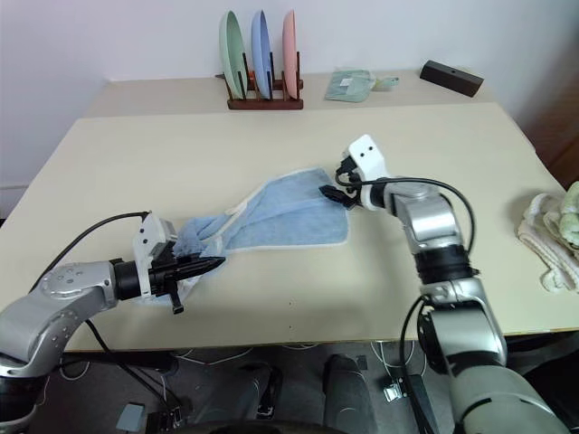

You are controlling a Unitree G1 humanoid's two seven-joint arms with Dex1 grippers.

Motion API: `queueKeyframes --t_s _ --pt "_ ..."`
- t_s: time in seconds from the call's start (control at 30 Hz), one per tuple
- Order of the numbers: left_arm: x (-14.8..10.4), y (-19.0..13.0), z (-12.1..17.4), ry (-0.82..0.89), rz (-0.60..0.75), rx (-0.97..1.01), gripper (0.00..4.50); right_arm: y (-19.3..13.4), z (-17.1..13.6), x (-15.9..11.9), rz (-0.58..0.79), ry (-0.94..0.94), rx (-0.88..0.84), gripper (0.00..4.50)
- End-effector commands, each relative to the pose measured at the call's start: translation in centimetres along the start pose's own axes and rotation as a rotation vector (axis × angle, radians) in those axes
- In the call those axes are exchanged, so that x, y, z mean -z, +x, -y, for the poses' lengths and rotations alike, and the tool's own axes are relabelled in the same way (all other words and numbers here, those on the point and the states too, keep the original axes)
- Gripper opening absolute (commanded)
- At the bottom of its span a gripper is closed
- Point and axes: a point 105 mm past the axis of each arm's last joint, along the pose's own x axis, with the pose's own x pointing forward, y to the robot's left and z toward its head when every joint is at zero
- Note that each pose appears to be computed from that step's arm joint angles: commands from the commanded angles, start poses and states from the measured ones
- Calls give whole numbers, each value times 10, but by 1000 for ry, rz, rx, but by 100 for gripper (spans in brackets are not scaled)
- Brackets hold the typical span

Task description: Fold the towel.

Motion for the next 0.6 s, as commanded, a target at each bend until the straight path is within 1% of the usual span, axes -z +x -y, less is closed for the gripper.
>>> queueKeyframes --t_s 0.03,0.17,0.27,0.33,0.43,0.47,0.6 --pt "-11 -1 3 44 37 -13 0 7 5 3 -27 -32 15 360" --pt "-11 -4 4 33 49 -34 0 12 3 16 -87 -107 -6 360" --pt "-10 -7 3 28 48 -51 0 11 1 22 -104 -140 -26 286" --pt "-11 -8 3 25 56 -55 0 10 0 23 -99 -123 -38 193" --pt "-13 -8 2 27 61 -55 0 7 0 24 -89 -82 -42 37" --pt "-14 -8 2 29 63 -54 0 5 1 23 -83 -62 -41 4" --pt "-18 -6 1 42 81 -55 0 -8 6 23 -65 -37 -41 4"
